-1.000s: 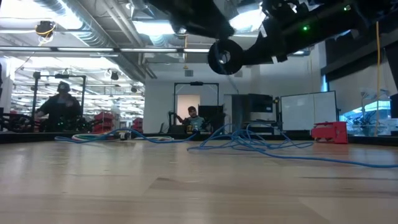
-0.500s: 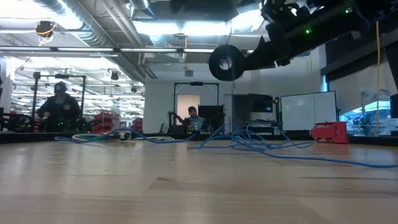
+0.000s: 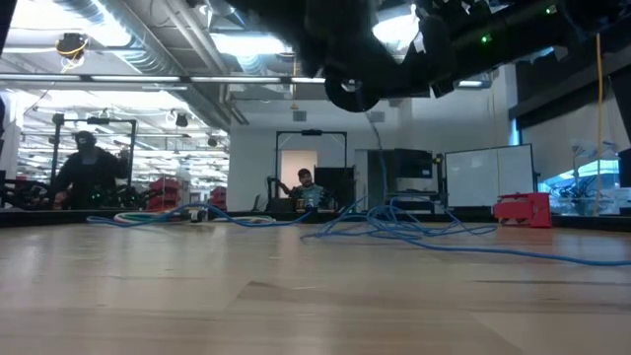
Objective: Coil cords
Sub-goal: Coil the blue wire onto the black spool
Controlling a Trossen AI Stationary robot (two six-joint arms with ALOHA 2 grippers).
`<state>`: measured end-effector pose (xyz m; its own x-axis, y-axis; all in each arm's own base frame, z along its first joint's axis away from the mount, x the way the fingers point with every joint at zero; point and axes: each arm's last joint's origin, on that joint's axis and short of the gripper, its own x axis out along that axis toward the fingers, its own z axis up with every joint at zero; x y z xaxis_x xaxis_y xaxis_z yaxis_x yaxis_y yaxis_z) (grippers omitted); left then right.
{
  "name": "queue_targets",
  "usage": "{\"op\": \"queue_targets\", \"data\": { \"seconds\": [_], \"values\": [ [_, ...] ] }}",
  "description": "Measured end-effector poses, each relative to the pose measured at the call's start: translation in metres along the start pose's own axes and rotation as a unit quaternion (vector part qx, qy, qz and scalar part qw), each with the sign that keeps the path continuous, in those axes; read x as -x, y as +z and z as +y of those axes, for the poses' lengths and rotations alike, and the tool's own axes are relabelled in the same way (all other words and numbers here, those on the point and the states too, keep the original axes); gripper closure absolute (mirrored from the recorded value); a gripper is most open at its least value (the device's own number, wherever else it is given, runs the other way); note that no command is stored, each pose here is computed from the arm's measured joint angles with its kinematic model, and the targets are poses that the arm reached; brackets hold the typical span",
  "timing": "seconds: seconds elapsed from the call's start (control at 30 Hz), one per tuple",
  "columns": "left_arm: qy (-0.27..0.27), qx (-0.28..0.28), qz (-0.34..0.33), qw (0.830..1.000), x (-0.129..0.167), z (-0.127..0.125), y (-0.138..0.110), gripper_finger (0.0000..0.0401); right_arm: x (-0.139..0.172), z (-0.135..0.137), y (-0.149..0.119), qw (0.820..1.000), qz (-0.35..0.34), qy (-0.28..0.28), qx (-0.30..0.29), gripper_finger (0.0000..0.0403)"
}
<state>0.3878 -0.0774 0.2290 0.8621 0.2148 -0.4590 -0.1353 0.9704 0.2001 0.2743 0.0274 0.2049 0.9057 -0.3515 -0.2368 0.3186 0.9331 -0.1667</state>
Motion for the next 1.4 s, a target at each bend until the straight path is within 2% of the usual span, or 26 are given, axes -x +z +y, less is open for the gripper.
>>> {"op": "queue_targets", "data": {
  "seconds": [0.1,0.27,0.47,0.67,0.97,1.13,1.23,1.3,1.4],
  "values": [
    [0.006,0.001,0.048,0.999,0.007,0.003,0.003,0.0268,0.000,0.000,-0.001,1.000,0.003,0.000,0.002,0.0401],
    [-0.003,0.010,0.099,0.995,0.036,-0.004,0.019,0.0268,0.000,0.000,-0.001,1.000,0.004,0.000,0.012,0.0401],
    [0.071,0.006,0.111,0.991,0.050,-0.007,0.016,0.0268,0.000,0.000,-0.001,1.000,0.003,0.000,0.012,0.0401],
    [0.100,0.033,0.165,0.981,0.049,0.004,0.005,0.0268,0.000,0.000,-0.001,1.000,0.002,0.000,0.011,0.0400],
    [0.135,0.054,0.187,0.972,0.044,0.018,-0.004,0.0268,0.000,0.000,0.000,1.000,-0.002,-0.003,0.010,0.0400],
    [0.135,0.030,0.196,0.971,0.043,0.019,-0.010,0.0268,0.000,-0.001,0.000,1.000,0.001,-0.015,0.020,0.0400],
    [0.132,0.014,0.163,0.978,0.046,0.015,-0.002,0.0268,0.000,-0.001,-0.001,1.000,0.004,-0.019,0.023,0.0400],
    [0.155,0.004,0.134,0.979,0.051,0.014,0.004,0.0268,0.000,-0.001,-0.002,0.999,0.009,-0.018,0.026,0.0400],
    [0.176,0.003,0.141,0.974,0.049,0.018,-0.005,0.0268,0.000,-0.001,-0.002,0.999,0.010,-0.018,0.027,0.0400]
  ]
}}
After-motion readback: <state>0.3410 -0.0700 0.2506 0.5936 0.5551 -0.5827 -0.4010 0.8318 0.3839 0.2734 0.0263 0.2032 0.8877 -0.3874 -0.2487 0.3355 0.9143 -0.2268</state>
